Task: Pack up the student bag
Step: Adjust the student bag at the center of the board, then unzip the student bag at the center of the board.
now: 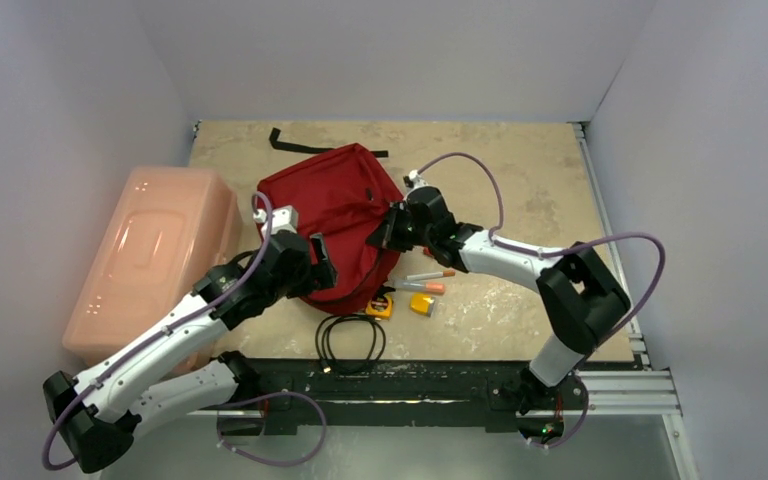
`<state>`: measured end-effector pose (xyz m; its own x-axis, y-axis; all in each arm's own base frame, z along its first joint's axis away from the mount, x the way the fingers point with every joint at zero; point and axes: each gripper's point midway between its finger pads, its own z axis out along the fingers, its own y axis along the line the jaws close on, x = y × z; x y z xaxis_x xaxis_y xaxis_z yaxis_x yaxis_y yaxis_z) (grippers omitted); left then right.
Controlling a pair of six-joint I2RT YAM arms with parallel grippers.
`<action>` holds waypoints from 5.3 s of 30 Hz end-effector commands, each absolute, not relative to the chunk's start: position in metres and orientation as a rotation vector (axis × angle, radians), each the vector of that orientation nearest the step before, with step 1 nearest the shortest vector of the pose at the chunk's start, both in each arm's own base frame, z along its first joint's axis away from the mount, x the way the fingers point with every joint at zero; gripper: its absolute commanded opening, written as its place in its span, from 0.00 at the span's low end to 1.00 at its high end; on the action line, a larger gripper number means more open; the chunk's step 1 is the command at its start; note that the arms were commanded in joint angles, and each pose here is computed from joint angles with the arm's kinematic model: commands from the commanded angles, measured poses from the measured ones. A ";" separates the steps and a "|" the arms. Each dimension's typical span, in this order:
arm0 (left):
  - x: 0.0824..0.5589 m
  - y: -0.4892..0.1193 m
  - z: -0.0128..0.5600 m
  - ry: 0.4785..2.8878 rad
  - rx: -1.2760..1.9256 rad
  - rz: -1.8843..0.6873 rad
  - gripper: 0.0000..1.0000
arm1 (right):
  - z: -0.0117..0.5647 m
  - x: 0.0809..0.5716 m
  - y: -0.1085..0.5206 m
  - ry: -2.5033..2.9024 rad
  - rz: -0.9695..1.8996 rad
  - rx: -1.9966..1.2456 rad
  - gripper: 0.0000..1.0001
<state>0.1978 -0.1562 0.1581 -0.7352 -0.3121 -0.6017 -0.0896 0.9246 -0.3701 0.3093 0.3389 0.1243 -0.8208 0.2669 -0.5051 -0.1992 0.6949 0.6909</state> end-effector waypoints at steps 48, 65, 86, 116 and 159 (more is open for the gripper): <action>0.324 -0.164 0.094 2.387 -0.362 -0.408 0.49 | 0.169 0.530 0.396 1.937 0.933 -0.429 0.43; 0.327 -0.176 0.113 2.374 -0.392 -0.573 0.52 | 0.167 0.507 0.400 1.933 0.877 -0.476 0.00; 0.455 -0.184 0.222 2.229 -0.832 -1.160 0.51 | 0.229 0.455 0.408 1.351 0.987 -0.786 0.00; 0.485 -0.197 0.200 2.234 -0.688 -0.966 0.00 | 0.223 0.475 0.349 1.785 0.930 -0.361 0.69; 0.398 -0.107 0.178 2.332 -0.529 -0.303 0.00 | 0.147 0.539 0.299 1.676 0.711 -0.115 0.00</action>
